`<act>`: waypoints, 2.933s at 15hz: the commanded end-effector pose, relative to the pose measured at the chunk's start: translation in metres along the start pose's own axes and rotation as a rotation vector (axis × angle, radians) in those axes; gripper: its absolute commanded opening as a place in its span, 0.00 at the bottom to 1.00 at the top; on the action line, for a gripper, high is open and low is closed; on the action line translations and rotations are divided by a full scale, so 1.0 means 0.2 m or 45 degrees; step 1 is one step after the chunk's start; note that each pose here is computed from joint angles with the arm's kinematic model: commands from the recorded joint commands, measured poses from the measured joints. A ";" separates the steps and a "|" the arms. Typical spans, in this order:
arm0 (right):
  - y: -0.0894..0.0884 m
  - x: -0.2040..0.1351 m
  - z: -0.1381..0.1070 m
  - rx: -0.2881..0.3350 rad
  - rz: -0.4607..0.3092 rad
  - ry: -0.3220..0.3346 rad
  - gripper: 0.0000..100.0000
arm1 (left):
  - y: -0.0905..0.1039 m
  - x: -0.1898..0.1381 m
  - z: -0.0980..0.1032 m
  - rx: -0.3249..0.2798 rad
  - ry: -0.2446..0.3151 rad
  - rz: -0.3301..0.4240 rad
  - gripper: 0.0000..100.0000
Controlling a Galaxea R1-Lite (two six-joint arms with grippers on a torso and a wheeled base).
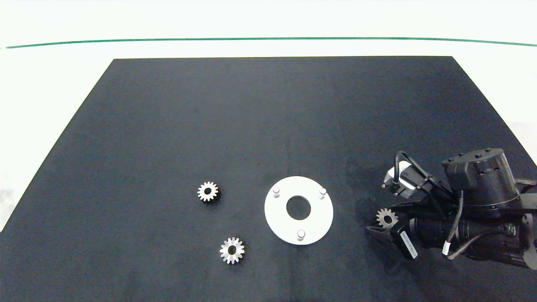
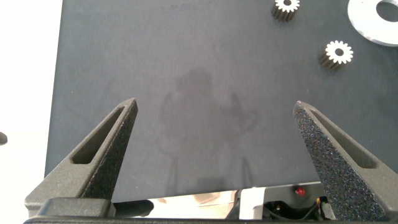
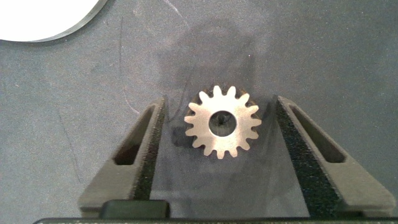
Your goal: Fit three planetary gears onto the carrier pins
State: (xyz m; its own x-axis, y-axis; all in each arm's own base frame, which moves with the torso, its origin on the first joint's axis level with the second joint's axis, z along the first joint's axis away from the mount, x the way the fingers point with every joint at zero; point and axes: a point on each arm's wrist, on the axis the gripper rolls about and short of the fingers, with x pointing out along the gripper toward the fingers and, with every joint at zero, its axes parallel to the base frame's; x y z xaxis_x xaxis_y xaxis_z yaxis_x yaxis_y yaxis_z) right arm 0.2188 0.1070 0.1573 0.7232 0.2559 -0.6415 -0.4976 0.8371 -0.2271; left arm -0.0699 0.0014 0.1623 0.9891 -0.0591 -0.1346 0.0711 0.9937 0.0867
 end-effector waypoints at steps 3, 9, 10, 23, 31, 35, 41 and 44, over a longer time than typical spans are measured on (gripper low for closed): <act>0.00 0.01 0.00 -0.002 0.002 0.011 0.59 | 0.00 0.00 0.00 0.000 0.004 -0.001 1.00; 0.00 0.02 0.00 -0.001 0.002 0.013 0.47 | 0.00 0.00 0.00 0.001 0.007 -0.007 1.00; 0.00 0.02 0.00 -0.001 0.002 0.015 0.46 | 0.00 0.00 0.00 0.001 0.007 -0.007 1.00; 0.00 0.01 0.00 0.001 -0.005 0.003 0.22 | 0.00 0.00 0.00 0.001 0.002 -0.003 1.00; 0.00 -0.18 0.21 -0.037 0.002 -0.104 0.22 | 0.00 -0.01 0.00 0.003 -0.006 0.000 1.00; 0.13 -0.16 0.35 -0.124 -0.007 -0.129 0.22 | 0.00 -0.01 0.00 0.009 -0.007 -0.008 1.00; 0.26 -0.04 0.44 -0.188 0.017 -0.093 0.22 | 0.00 -0.01 0.00 0.009 -0.009 -0.008 1.00; 0.27 0.03 0.48 -0.189 0.014 -0.091 0.22 | 0.00 -0.01 0.00 0.009 -0.009 -0.008 1.00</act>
State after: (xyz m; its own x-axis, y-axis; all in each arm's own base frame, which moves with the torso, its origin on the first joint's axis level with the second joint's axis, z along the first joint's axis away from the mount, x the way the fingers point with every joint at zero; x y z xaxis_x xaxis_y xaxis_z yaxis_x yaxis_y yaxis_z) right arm 0.2341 0.1931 0.2190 0.7557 0.3100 -0.5769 -0.5612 0.7605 -0.3265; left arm -0.0714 0.0014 0.1621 0.9899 -0.0655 -0.1260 0.0774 0.9927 0.0921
